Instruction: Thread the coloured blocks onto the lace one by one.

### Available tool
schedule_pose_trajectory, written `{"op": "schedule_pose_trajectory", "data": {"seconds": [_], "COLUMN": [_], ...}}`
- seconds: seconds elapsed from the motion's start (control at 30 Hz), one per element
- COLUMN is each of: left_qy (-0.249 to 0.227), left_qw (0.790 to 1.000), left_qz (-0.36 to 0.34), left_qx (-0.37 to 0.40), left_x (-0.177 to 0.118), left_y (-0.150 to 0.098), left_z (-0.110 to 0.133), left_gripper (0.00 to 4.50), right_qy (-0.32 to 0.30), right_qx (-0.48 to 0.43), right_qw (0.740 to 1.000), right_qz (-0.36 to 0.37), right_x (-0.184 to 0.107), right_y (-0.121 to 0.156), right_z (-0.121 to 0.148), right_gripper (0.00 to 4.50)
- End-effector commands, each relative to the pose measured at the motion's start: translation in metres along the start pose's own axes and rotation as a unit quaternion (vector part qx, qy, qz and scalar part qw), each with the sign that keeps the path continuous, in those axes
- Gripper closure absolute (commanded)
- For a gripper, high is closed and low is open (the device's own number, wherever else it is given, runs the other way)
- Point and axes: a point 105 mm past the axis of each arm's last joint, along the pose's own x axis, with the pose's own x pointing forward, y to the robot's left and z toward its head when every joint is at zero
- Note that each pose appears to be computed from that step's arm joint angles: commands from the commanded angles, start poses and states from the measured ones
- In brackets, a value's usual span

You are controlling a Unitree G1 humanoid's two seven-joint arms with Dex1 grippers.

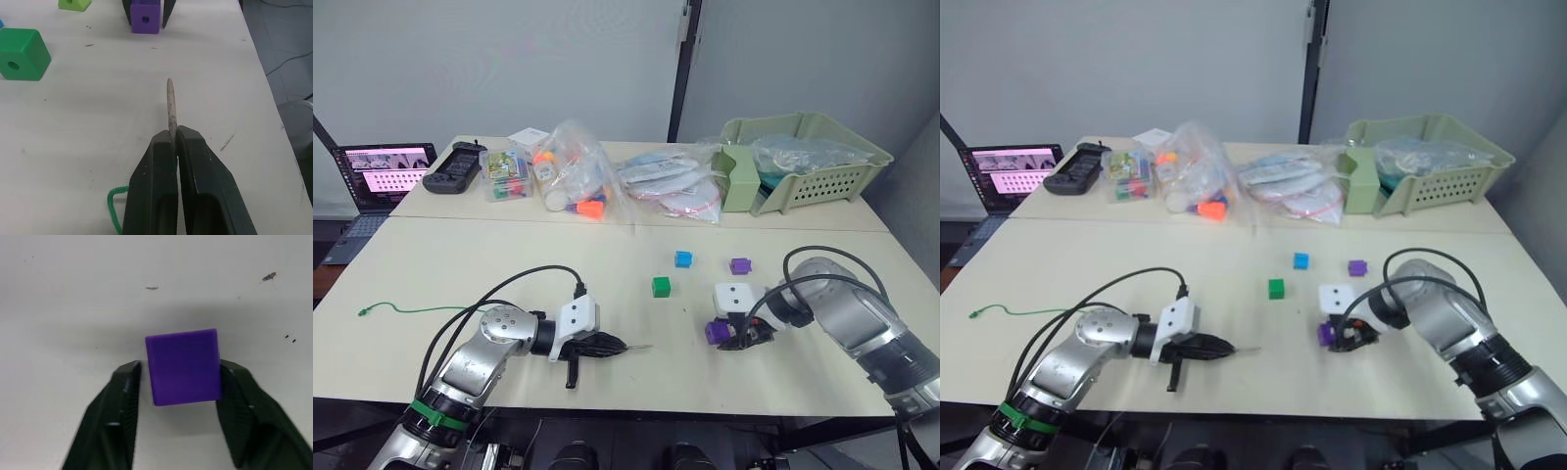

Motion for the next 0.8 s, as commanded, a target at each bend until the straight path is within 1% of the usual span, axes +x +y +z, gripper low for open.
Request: {"op": "schedule_pose_trajectory", "data": {"seconds": [0.03,0.17,0.23,0.43,0.6,0.8], "left_qy": [-0.011,-0.009,-0.005,0.008,0.012,0.002], "left_qw": [1.0,0.999,0.999,0.999,0.998,0.997], "left_qz": [-0.009,-0.019,-0.022,-0.03,-0.043,-0.049], "left_qx": [0.024,0.028,0.03,0.039,0.05,0.056], "left_x": [0.005,0.012,0.014,0.018,0.029,0.038], "left_y": [0.001,0.003,0.005,0.008,0.007,0.008], "left_z": [0.011,0.012,0.012,0.011,0.013,0.02], "left_gripper": [4.5,4.5,4.5,4.5,4.5,4.5], "right_qy": [-0.014,-0.034,-0.032,-0.02,-0.012,-0.005], "right_qx": [-0.01,-0.007,-0.005,0.015,0.028,0.035], "right_qw": [1.0,0.999,0.999,1.0,1.0,0.999], "right_qz": [-0.011,0.005,0.01,0.013,0.009,0.006], "right_x": [-0.004,0.005,0.008,0.013,0.016,0.02], "right_y": [0.001,0.013,0.017,0.023,0.023,0.024], "right_z": [0.016,0.038,0.043,0.045,0.046,0.045], "right_gripper": [3.33,3.33,3.33,3.33,3.33,3.33]}}
